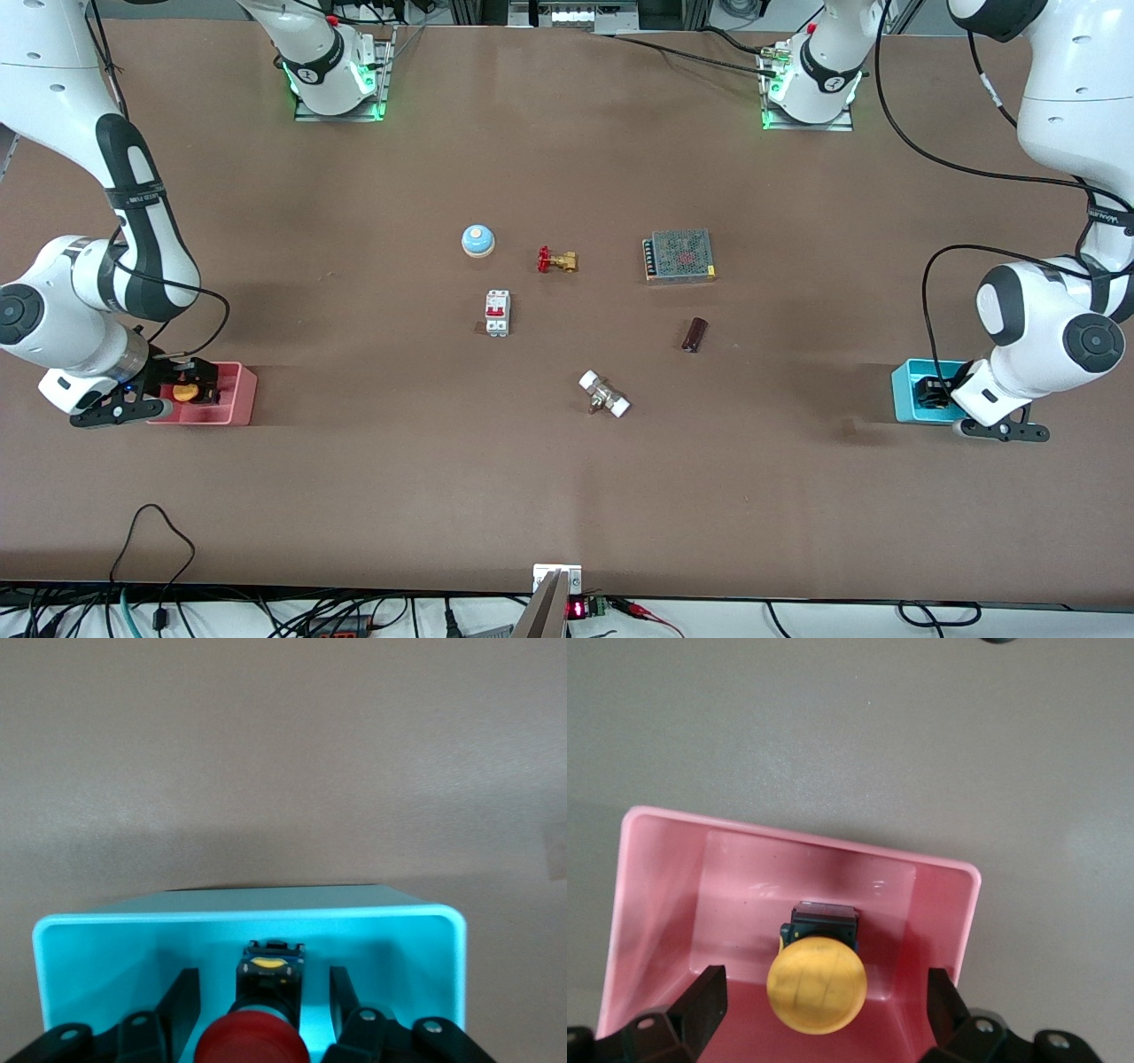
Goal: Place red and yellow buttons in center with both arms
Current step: 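Lower both grippers and grasp the yellow and red buttons, then lift the yellow button with the right gripper while the left gripper lifts red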
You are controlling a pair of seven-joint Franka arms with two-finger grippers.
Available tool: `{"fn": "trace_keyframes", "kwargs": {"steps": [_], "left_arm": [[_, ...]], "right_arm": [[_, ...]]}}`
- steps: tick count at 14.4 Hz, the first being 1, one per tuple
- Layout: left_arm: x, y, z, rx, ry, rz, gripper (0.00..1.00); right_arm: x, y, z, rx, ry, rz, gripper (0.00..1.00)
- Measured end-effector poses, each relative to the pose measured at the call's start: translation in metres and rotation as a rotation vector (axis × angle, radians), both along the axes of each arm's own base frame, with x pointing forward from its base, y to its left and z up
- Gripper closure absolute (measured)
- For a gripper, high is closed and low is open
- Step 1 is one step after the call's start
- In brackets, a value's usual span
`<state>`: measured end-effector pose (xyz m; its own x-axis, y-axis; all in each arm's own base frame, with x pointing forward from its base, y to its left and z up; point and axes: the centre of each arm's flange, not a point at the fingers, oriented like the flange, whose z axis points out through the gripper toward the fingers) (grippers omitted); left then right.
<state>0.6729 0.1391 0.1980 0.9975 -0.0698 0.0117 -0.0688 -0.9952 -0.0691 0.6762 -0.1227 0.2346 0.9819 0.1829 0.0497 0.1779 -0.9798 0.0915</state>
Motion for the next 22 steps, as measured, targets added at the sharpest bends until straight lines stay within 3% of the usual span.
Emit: {"fn": "trace_keyframes", "kwargs": {"steps": [3, 5, 6, 7, 11, 14, 17, 22], "left_arm": [[0.000, 0.003, -0.003, -0.001, -0.001, 0.004, 0.65], [0.000, 0.003, -0.003, -0.001, -0.001, 0.004, 0.64], [0.000, 0.003, -0.003, -0.001, -0.001, 0.004, 0.64], [0.000, 0.003, -0.002, 0.000, -0.003, 0.004, 0.64], [0.007, 0.004, 0.039, 0.003, 0.021, -0.006, 0.64], [0.006, -0.001, 0.101, 0.003, 0.072, -0.006, 0.64], [0.000, -0.041, 0.139, 0.001, 0.125, -0.027, 0.64], [-0.017, -0.176, 0.106, 0.031, 0.230, 0.032, 0.64]], "right_arm": [[0.000, 0.000, -0.003, 0.001, 0.004, 0.000, 0.00], [0.000, 0.000, -0.004, 0.001, 0.005, 0.000, 0.03], [0.000, 0.000, -0.004, 0.001, 0.005, 0.000, 0.14], [0.000, 0.000, -0.004, 0.001, 0.004, 0.000, 0.14], [0.000, 0.000, -0.004, 0.001, 0.004, 0.000, 0.33], [0.000, 0.000, -0.004, 0.001, 0.004, 0.000, 0.62], [0.000, 0.000, -0.004, 0.001, 0.004, 0.000, 0.65], [0.002, -0.001, 0.011, -0.003, 0.012, 0.032, 0.65]]}}
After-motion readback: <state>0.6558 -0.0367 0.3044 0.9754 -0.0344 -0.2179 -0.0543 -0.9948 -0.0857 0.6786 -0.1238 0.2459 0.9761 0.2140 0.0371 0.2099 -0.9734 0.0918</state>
